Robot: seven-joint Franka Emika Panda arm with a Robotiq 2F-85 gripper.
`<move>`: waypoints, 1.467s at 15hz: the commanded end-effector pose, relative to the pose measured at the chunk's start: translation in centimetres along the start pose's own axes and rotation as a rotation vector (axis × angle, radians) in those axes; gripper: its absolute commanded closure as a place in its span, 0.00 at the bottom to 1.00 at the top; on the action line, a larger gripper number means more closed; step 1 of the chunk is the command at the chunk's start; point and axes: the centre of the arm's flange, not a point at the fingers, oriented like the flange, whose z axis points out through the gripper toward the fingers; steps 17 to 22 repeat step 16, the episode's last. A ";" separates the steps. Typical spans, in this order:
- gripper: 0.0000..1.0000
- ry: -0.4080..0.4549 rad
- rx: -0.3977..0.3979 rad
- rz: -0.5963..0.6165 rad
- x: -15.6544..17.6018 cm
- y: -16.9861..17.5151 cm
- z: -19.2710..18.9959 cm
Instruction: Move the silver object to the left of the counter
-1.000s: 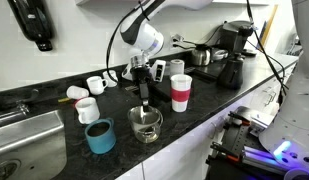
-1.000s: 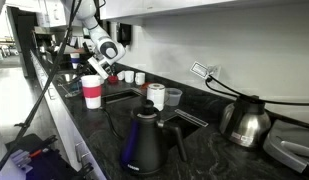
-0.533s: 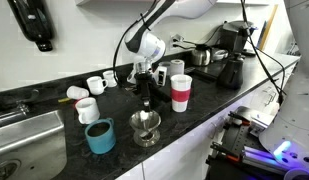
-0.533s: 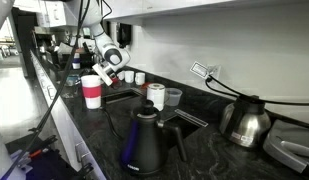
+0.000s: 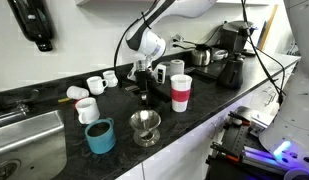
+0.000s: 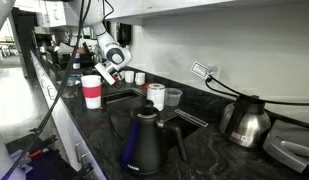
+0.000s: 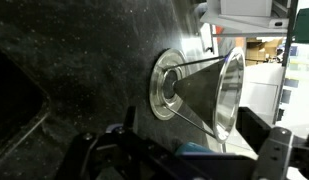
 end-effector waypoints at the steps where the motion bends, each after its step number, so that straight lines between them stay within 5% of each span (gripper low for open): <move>1: 0.00 0.045 -0.052 0.000 0.1 -0.8 -1.4; 6: 0.00 0.099 -0.150 -0.040 0.3 -3.1 -4.0; 22: 0.00 0.097 -0.127 -0.044 0.8 -2.7 -4.0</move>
